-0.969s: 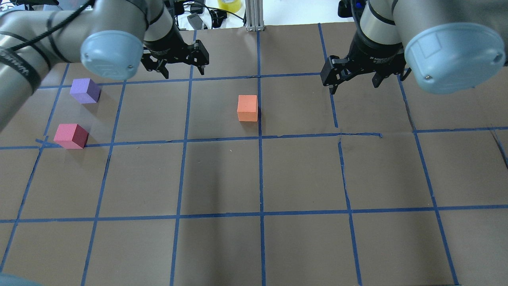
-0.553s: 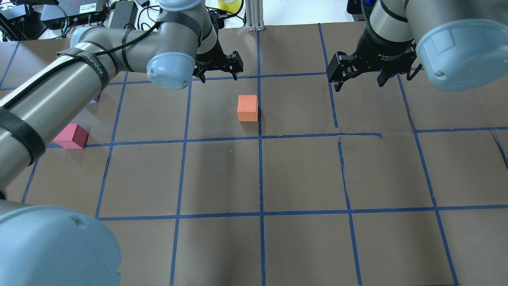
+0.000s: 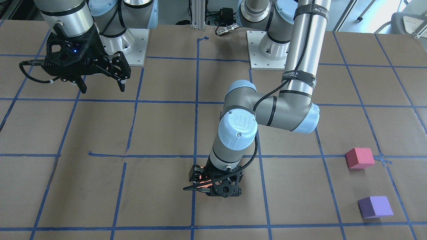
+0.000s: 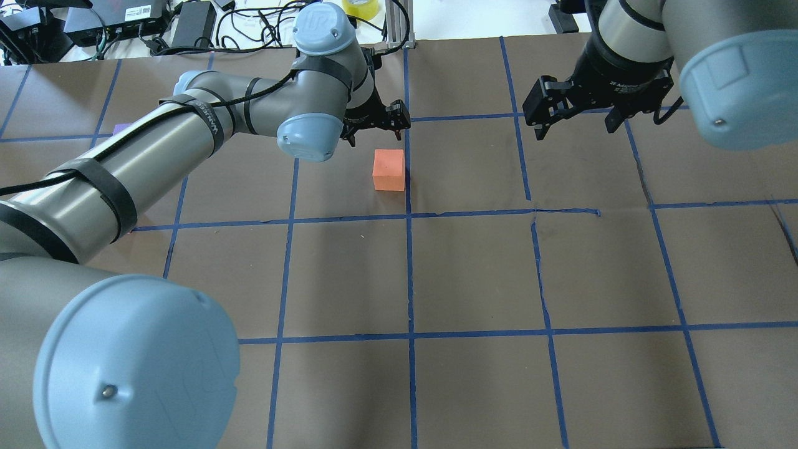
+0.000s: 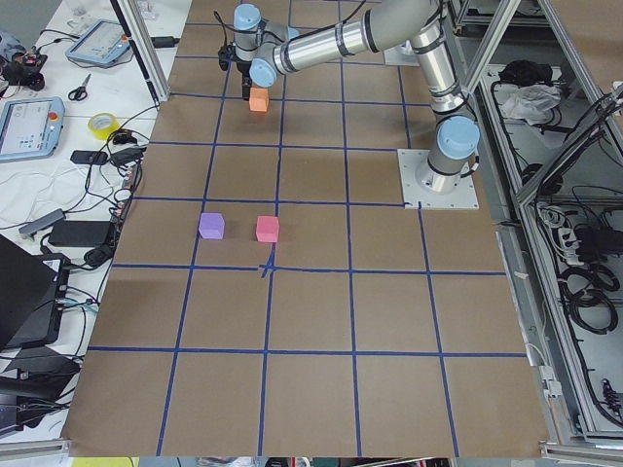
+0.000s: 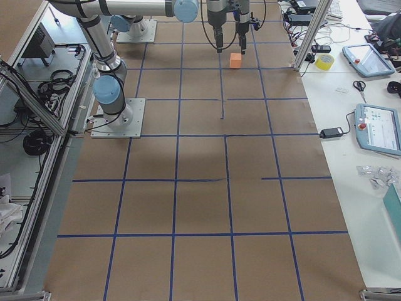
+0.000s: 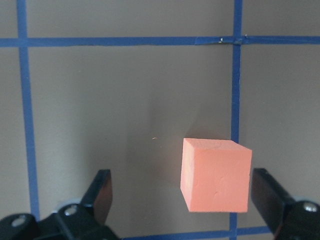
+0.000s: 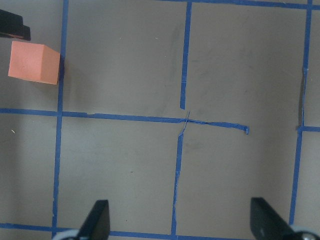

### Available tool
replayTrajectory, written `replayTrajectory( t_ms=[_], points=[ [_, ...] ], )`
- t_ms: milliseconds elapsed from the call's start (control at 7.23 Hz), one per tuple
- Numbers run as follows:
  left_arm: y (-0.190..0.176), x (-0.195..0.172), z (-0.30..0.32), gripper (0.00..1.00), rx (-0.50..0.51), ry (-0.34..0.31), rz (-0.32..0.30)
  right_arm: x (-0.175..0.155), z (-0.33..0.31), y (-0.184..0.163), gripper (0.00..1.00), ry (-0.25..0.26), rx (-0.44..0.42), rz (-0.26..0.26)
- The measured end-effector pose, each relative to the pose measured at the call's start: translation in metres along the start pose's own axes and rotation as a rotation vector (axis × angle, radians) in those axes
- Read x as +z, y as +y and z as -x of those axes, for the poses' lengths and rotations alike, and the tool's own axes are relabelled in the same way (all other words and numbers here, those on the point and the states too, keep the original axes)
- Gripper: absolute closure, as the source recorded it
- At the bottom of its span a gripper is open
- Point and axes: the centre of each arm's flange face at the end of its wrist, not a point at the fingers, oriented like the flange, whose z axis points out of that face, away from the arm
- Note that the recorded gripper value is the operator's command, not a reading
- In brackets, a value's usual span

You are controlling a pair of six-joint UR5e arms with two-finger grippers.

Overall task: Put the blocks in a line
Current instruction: 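Move the left gripper over the orange cube while the right gripper withdraws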

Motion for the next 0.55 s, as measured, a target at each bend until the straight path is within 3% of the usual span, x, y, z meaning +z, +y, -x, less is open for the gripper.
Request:
replayTrajectory(
  t_ms=[277, 415, 553],
  points=[
    [0.008, 0.023, -0.015, 0.0, 0.011, 0.001, 0.02, -0.001, 0.0, 0.001, 0.0, 0.0, 0.001, 0.004],
    [0.012, 0.033, -0.018, 0.27, 0.017, -0.002, 0.031, -0.001, 0.0, 0.001, 0.0, 0.0, 0.001, 0.004],
    [0.015, 0.042, -0.018, 0.75, 0.023, -0.008, 0.038, -0.001, 0.0, 0.001, 0.0, 0.0, 0.001, 0.002]
  ],
)
